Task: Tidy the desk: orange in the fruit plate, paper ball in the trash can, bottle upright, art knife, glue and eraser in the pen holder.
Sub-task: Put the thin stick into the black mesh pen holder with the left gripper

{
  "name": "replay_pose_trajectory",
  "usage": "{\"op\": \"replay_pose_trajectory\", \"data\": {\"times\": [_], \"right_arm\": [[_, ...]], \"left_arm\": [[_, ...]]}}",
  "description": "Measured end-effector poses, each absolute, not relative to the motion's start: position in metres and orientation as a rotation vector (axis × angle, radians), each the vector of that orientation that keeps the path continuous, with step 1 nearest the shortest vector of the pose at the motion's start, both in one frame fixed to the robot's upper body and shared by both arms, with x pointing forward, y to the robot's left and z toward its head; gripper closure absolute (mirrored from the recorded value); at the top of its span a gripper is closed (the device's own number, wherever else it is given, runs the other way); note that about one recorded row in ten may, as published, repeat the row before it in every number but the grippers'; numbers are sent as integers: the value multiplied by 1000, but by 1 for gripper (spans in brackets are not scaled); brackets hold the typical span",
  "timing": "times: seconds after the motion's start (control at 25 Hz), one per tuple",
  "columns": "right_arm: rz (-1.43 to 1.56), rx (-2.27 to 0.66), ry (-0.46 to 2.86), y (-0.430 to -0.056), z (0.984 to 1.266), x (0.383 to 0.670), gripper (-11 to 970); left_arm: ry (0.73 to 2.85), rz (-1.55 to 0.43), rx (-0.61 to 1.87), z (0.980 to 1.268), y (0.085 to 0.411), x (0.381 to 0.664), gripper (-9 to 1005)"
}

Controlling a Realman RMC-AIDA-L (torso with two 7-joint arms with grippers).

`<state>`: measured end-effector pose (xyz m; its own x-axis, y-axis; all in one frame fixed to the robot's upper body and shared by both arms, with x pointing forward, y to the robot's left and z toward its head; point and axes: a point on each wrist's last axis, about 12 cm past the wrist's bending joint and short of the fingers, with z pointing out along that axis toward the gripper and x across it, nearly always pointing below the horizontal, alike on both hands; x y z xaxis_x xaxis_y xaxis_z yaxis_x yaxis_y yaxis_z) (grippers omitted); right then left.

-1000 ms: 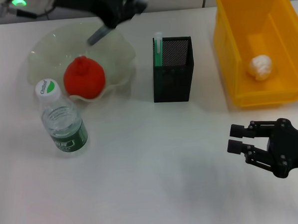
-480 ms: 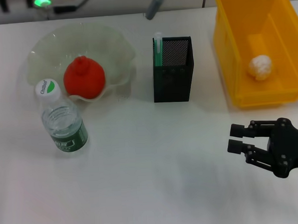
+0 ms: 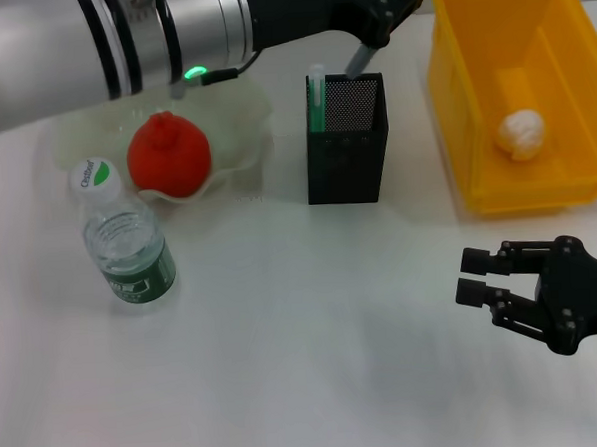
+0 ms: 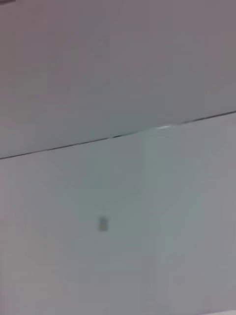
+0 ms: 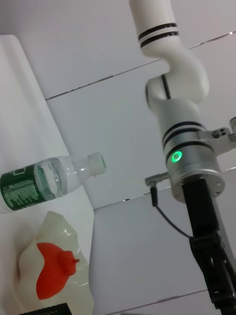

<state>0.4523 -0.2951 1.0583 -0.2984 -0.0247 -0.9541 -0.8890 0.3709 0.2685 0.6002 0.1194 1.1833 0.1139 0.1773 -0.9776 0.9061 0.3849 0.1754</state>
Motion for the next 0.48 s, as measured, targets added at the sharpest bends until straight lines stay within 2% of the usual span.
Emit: {"op": "replay_pose_trajectory", "data": {"times": [0.48], "right_arm": [[1083, -830, 1636, -295, 1058, 453, 475]], "left_arm": [[1426, -744, 973, 1146, 123, 616, 839]]}}
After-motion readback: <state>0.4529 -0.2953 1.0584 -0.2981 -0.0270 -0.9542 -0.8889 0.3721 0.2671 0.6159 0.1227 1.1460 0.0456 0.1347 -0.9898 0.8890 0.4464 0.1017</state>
